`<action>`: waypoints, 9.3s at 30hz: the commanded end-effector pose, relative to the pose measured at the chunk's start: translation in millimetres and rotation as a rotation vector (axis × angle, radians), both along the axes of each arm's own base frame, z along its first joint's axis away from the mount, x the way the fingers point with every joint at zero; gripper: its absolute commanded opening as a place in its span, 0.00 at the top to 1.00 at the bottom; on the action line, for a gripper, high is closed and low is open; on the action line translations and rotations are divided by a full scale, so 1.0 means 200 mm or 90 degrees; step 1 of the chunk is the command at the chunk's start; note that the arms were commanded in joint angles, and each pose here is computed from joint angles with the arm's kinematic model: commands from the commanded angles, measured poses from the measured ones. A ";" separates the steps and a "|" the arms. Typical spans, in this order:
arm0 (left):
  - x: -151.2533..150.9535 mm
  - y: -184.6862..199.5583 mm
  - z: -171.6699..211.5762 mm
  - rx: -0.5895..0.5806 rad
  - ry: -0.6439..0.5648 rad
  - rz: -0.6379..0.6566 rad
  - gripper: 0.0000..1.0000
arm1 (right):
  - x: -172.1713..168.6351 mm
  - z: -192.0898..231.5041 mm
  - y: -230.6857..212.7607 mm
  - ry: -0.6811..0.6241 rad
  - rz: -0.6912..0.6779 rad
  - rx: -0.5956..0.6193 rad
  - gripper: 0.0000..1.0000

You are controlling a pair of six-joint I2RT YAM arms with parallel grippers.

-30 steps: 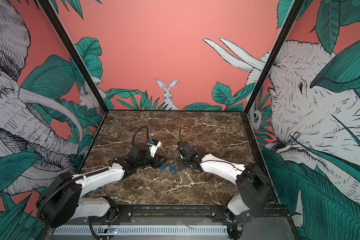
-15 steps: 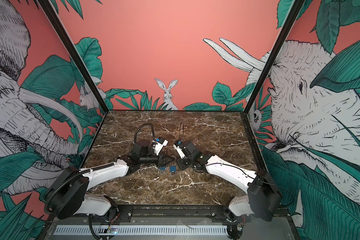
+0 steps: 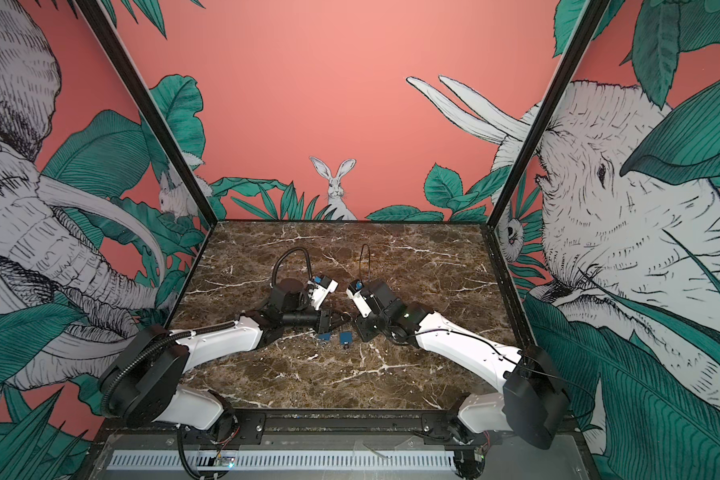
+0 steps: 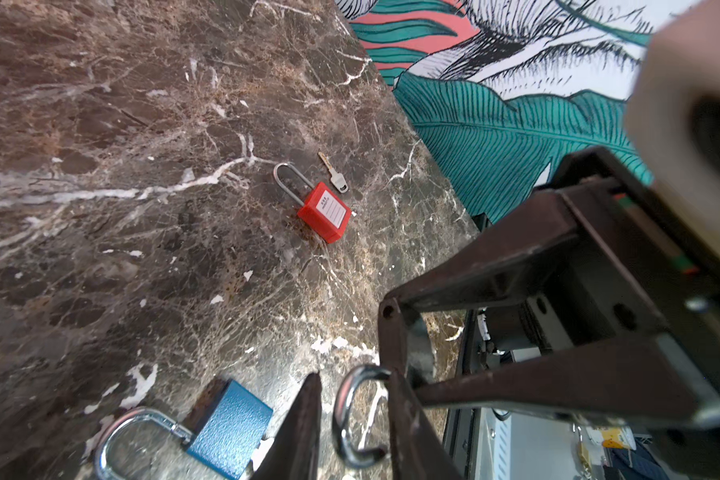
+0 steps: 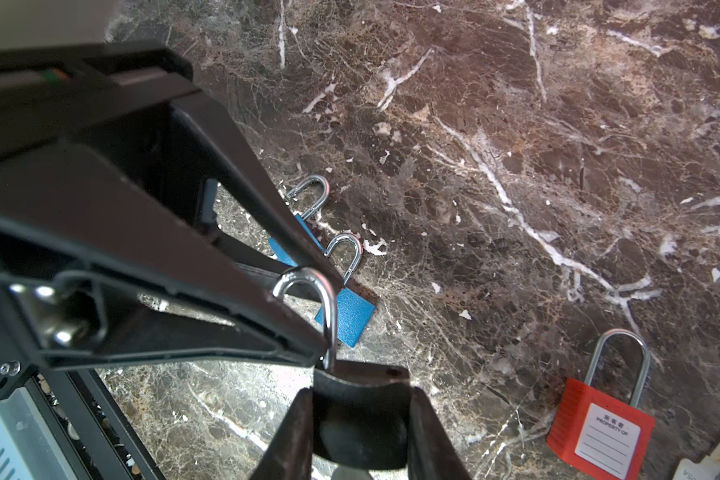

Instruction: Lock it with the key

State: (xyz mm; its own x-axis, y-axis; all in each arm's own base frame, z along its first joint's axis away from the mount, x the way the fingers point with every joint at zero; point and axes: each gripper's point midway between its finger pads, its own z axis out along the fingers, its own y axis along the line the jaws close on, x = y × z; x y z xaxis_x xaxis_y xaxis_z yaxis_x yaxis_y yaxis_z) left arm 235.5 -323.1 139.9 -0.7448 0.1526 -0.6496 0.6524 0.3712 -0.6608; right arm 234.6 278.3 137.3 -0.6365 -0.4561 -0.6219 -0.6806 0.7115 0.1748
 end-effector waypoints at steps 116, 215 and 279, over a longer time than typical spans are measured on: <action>0.22 0.14 0.63 -0.420 0.228 0.256 1.00 | 0.22 0.70 0.15 -0.358 0.039 0.377 0.90; -0.13 0.05 0.57 -0.259 -0.015 -0.058 1.00 | -0.13 0.64 -0.01 0.122 0.222 0.563 1.00; -0.24 -0.02 0.50 -0.186 -0.047 -0.079 1.00 | 0.21 0.56 -0.01 0.096 0.072 0.517 1.00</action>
State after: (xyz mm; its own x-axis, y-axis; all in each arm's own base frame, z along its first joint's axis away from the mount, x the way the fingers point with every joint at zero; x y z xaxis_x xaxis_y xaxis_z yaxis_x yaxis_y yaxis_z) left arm 235.6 -315.6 235.7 -0.6727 -0.0969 -0.7336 0.6996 0.2395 -0.6732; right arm 243.4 278.3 228.3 -0.7962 -0.0751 -0.6003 -0.6038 0.1610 0.7807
